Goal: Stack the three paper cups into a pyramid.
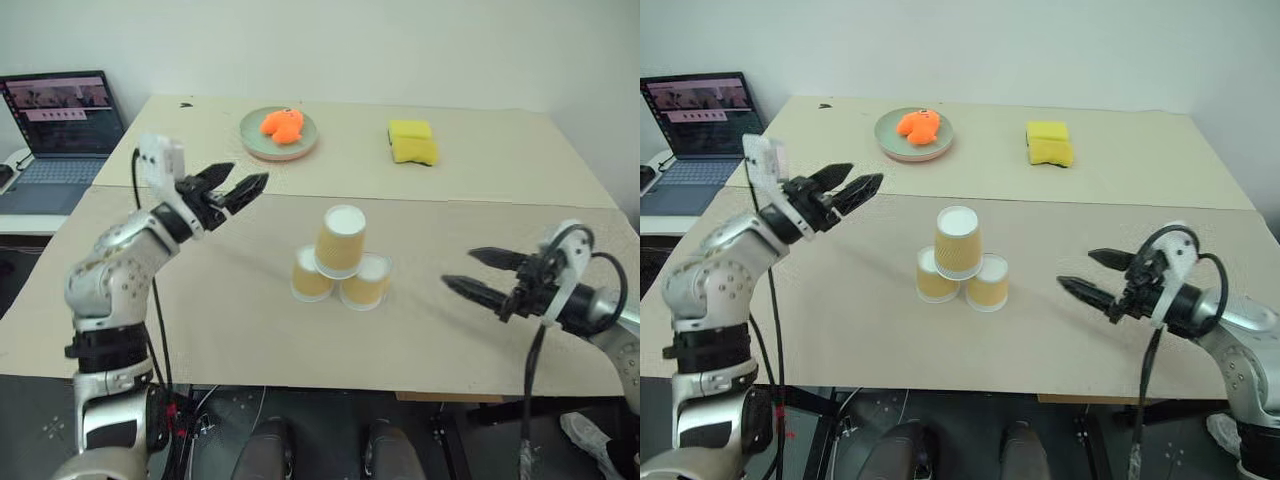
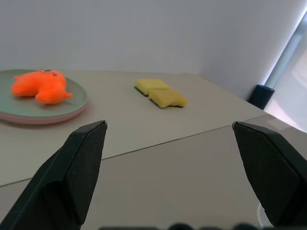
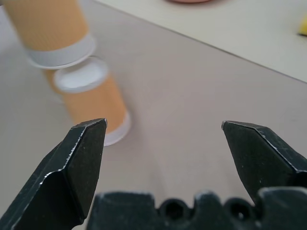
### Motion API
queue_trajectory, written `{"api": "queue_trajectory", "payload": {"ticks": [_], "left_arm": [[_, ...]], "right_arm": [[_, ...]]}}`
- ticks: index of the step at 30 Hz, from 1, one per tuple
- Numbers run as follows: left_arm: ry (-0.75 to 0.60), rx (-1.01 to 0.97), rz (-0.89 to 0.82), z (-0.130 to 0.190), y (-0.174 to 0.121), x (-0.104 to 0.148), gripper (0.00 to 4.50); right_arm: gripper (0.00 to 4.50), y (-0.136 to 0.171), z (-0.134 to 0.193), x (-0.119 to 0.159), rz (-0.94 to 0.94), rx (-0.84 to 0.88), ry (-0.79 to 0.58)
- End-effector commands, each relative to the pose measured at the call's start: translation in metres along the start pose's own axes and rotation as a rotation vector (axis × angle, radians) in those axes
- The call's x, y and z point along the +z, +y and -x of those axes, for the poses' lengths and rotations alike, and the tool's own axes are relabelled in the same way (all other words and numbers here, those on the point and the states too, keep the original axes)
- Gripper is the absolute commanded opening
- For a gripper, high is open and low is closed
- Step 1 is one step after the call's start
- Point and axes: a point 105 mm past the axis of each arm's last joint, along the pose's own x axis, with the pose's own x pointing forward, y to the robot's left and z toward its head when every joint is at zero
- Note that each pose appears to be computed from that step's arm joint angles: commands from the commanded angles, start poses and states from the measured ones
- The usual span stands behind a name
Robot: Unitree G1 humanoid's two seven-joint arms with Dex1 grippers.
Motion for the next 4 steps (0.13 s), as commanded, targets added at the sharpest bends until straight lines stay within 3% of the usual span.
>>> {"api": "queue_trajectory", "payload": {"ticks": [1,4], "left_arm": [[-0.041,0.112,-0.051,0.012,0.010,0.004,4.48],[-0.023,0.194,-0.033,0.021,0.022,-0.011,4.48]], "right_arm": [[4.50,-0.022,0.015,0.005,0.067,-0.181,-0.050],[4.50,-0.033,0.021,-0.002,0.046,-0.295,-0.054]]}}
